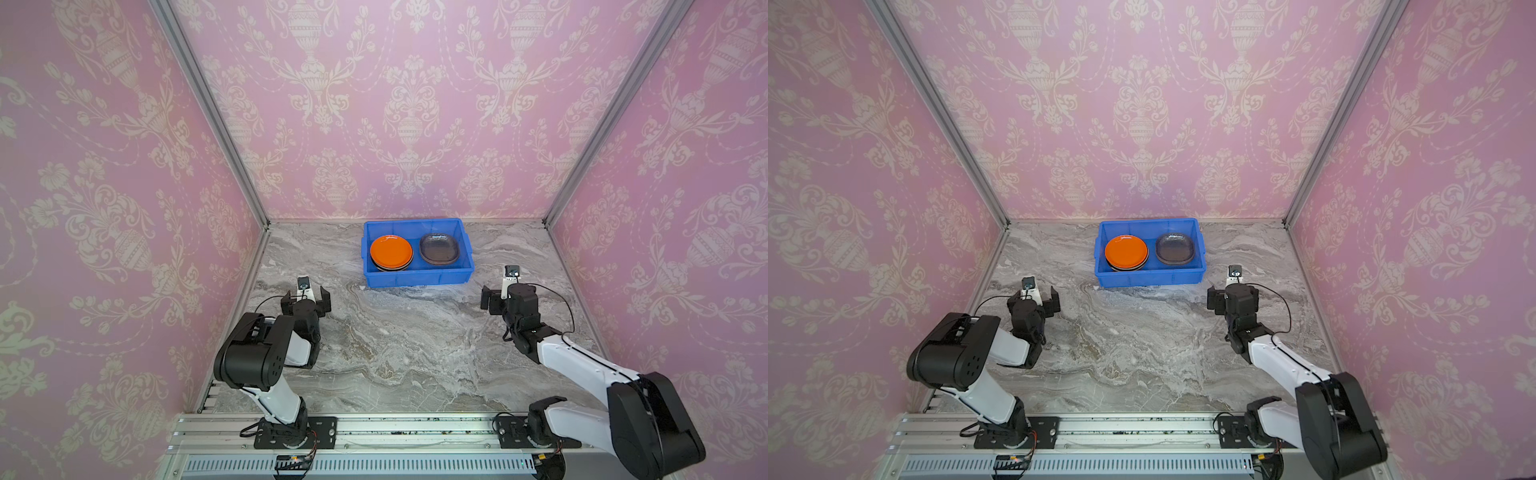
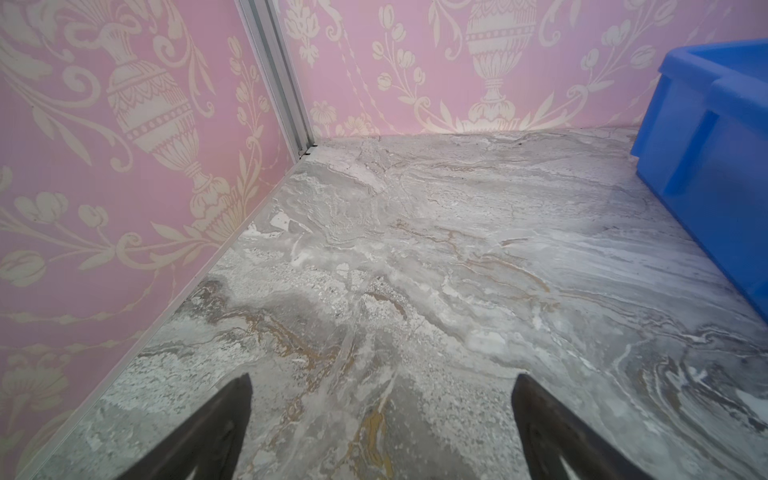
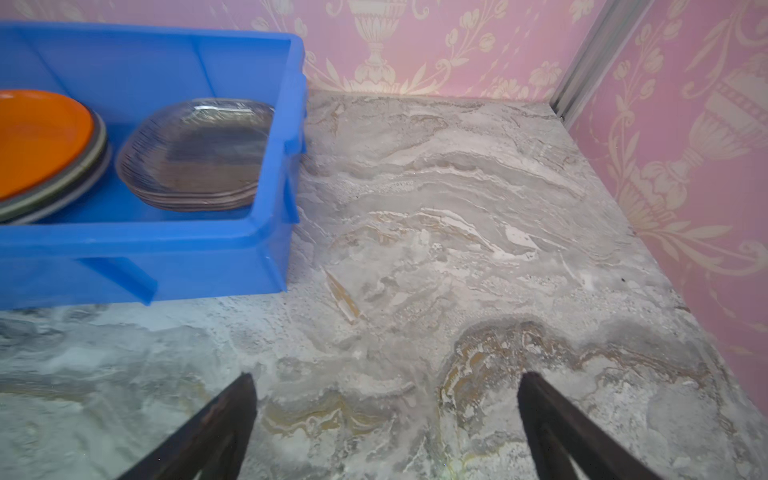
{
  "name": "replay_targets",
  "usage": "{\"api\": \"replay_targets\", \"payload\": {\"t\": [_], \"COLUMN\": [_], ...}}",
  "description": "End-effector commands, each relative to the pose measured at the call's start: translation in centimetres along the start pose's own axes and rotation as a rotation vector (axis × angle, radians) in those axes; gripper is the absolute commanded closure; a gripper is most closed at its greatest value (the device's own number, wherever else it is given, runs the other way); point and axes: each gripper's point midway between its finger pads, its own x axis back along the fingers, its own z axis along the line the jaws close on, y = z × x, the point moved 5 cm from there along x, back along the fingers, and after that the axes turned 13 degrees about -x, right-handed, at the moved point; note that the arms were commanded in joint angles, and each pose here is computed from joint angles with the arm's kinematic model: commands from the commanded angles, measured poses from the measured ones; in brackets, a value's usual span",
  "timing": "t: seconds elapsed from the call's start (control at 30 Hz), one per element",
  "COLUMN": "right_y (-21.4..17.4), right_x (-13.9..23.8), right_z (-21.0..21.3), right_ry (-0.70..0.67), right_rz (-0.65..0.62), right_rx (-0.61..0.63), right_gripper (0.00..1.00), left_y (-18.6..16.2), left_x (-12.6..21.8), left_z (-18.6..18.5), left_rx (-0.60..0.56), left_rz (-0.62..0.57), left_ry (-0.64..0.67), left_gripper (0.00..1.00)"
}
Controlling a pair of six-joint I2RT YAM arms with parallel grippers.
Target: Place the plates into the plastic bin on the countertop
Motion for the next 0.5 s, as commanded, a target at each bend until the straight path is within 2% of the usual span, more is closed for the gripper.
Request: {"api": "replay_targets", "payload": {"t": [0.0, 0.03, 0.1, 0.17, 0.23, 0.3, 0.47], "right_y": [2.2, 2.0, 1.2, 0.0, 0.5, 0.5, 0.5], "right_x": [-0.5, -0.7, -2.0, -2.9, -3.5, -3.7, -3.7], "right_z": [-1.6, -1.4, -1.5, -1.6, -1.7, -2.2, -2.2], "right_ry": [-0.099, -0.026, 0.029, 0.102, 0.099, 0.057, 0.064], "right_rz": [-0.248, -0.274, -0.251, -0.123, -0.174, -0.121, -0.158], "right_rx": [-0.04, -0.055, -0.071, -0.076, -0.096, -0.11, -0.111], "right_gripper": [0.0, 0.0, 0.0, 0.0, 0.0, 0.0, 0.0], "left_y": [0.3, 0.3, 0.3, 0.3, 0.4, 0.3, 0.4], "left_x": [-0.4, -0.4, -0.4, -0.4, -0.5, -0.5, -0.5], "left_z": [0.1, 0.1, 0.1, 0.1, 0.1, 0.1, 0.1], "left_rx": [-0.008, -0.009, -0.007, -0.007, -0.006, -0.007, -0.005], "left_rz": [0.006, 0.009, 0.007, 0.007, 0.006, 0.01, 0.009], "left_ry": [-0.001, 0.0, 0.0, 0.002, 0.002, 0.002, 0.001], "left_gripper": [0.01, 0.01, 0.01, 0.01, 0.01, 0.01, 0.01]}}
